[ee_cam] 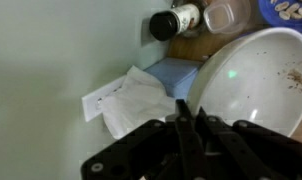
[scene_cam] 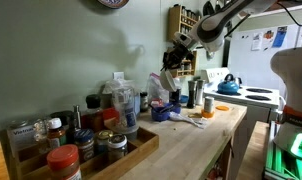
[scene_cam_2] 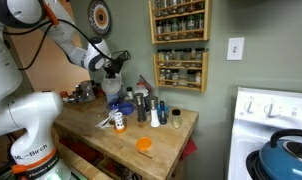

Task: Pour the contents in the white bowl into the blue vessel on the right

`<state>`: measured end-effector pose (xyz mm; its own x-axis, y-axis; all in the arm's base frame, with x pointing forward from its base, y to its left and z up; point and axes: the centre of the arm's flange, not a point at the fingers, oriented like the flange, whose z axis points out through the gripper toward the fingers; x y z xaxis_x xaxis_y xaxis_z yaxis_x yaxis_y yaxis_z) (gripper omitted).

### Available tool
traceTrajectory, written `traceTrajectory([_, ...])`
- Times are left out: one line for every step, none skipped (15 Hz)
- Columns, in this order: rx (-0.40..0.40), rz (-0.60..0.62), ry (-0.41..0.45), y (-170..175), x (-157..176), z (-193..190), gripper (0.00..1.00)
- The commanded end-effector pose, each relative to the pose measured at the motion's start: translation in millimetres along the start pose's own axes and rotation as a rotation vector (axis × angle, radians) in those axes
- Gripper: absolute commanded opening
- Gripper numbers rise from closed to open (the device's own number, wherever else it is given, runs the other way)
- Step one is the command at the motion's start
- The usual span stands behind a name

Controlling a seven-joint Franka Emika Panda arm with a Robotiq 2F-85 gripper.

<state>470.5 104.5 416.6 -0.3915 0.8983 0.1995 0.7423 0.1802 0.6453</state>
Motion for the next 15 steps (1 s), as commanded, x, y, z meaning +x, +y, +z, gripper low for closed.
traceTrajectory([0.154,-0.14,-0.022,34.2,43.7,-10.6,0.02])
traceTrajectory([0.198,-0.187,-0.02,36.0,53.4,-10.8,0.02])
traceTrajectory([0.242,-0.23,-0.028,35.3,60.3,-9.8,0.02])
traceTrajectory([0.285,-0.262,-0.047,35.3,64.2,-7.2,0.02])
traceTrajectory([0.324,-0.287,-0.071,31.2,65.8,-3.2,0.02])
traceTrajectory([0.366,-0.315,-0.083,27.7,70.0,0.7,0.02])
traceTrajectory([0.401,-0.337,-0.115,22.1,70.0,5.3,0.02])
traceTrajectory([0.438,-0.361,-0.139,18.7,73.2,8.8,0.02])
traceTrajectory([0.469,-0.391,-0.166,15.8,78.7,13.0,0.02])
traceTrajectory([0.501,-0.428,-0.189,11.7,86.9,18.0,0.02])
traceTrajectory([0.538,-0.466,-0.208,6.9,93.7,23.7,0.02])
traceTrajectory([0.572,-0.508,-0.225,3.3,101.5,27.7,0.02])
traceTrajectory([0.61,-0.551,-0.236,-2.2,110.7,32.8,0.02])
traceTrajectory([0.639,-0.59,-0.245,-6.4,120.1,37.3,0.02])
traceTrajectory([0.642,-0.593,-0.224,-8.9,125.3,39.1,0.02])
